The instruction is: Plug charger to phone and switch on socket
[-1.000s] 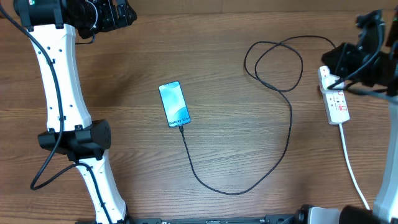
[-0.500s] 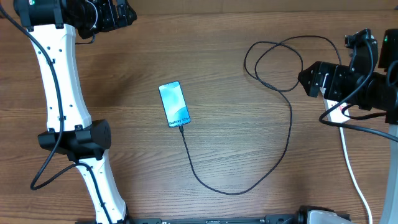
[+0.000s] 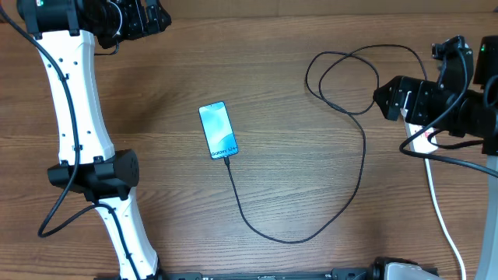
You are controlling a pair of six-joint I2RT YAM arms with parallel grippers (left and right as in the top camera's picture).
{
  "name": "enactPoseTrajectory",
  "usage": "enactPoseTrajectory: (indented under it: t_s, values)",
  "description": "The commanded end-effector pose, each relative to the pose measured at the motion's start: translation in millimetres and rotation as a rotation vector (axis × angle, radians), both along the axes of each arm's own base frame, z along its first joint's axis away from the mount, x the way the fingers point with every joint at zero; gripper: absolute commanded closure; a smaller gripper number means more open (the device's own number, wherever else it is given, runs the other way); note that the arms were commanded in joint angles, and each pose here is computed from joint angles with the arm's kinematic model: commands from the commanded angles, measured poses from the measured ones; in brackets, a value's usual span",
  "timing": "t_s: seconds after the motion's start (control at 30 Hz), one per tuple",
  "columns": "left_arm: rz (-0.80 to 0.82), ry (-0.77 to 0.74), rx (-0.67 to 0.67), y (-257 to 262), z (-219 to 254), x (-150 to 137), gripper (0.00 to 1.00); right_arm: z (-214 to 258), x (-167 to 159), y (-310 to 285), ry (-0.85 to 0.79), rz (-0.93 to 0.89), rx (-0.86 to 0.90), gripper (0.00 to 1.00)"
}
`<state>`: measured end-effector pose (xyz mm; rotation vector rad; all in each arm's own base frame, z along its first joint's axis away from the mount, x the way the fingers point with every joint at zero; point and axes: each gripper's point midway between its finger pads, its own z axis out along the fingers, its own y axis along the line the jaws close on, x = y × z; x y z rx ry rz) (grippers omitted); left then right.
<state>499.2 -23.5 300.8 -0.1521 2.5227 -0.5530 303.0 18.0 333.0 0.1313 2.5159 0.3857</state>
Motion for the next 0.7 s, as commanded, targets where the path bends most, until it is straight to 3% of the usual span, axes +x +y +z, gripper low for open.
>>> enactPoseTrajectory:
  t_s: [0.0, 0.37, 0.67]
  values:
    - [-0.006, -0.014, 0.011, -1, 5, -2, 0.00, 6, 10, -7, -0.057, -0.021, -0.038, 0.00]
    - [-0.006, -0.014, 0.011, -1, 6, -2, 0.00, 4, 27, 6, -0.233, 0.000, -0.143, 0.00]
    - [-0.006, -0.014, 0.011, -1, 5, -2, 0.00, -19, 7, 14, -0.403, 0.004, -0.166, 0.00]
